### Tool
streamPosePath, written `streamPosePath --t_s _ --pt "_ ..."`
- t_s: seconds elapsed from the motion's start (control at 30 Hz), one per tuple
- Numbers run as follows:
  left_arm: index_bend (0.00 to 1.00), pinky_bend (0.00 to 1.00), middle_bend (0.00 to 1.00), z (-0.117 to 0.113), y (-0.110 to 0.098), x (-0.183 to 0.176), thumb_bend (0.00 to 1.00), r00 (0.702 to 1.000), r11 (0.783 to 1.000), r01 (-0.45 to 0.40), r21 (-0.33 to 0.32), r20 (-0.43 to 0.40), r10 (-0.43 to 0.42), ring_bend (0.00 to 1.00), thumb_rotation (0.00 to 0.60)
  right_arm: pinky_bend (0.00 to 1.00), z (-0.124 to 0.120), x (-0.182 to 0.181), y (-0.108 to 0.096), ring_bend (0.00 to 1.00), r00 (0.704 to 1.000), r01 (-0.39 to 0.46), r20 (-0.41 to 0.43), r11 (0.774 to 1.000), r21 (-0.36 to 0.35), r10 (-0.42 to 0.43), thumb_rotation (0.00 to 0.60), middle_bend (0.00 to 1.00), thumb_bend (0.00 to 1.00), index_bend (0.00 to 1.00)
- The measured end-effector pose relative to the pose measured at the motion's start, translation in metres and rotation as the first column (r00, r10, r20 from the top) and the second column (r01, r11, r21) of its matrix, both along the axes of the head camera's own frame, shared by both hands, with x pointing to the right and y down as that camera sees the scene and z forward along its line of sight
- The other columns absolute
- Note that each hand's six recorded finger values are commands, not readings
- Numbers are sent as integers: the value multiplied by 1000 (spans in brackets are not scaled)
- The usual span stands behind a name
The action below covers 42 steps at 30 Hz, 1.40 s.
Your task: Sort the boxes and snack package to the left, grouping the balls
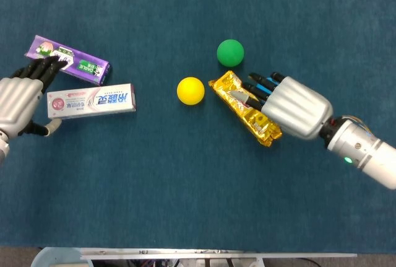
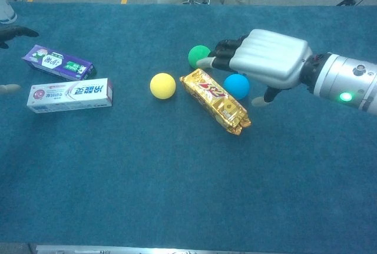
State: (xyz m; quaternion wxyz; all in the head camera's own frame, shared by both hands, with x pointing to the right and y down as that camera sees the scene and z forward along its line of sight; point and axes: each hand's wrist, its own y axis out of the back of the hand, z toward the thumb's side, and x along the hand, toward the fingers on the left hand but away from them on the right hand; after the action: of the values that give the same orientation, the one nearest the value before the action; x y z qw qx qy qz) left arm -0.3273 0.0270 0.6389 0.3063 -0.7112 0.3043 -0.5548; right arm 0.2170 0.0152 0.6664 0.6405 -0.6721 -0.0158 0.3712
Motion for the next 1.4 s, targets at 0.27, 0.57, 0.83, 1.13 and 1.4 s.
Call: streamPosePath --t_s 0.27,0.57,0.83,1.13,1.4 --pt "0 141 42 -1 0 -4 269 1000 1000 26 -7 -3 -26 0 600 349 18 -12 0 118 988 144 -56 988 60 -141 600 165 0 0" --pt "0 141 41 -4 1 -5 269 999 999 40 -12 -11 -40 0 600 338 42 -22 6 118 953 296 -102 949 110 -285 600 165 0 0" --pt "0 141 41 -4 2 -6 270 999 999 47 -26 -11 -47 0 600 326 57 -13 13 118 920 379 -149 919 108 -362 600 165 0 0" --pt "0 141 44 -3 2 -2 270 999 998 46 -44 -11 -46 0 600 306 59 -3 4 116 917 389 -155 912 131 -368 600 165 0 0" --pt "0 141 55 -2 3 -3 269 999 997 49 -60 -5 -49 0 600 285 65 -8 3 113 907 415 -150 896 158 -394 600 165 0 0"
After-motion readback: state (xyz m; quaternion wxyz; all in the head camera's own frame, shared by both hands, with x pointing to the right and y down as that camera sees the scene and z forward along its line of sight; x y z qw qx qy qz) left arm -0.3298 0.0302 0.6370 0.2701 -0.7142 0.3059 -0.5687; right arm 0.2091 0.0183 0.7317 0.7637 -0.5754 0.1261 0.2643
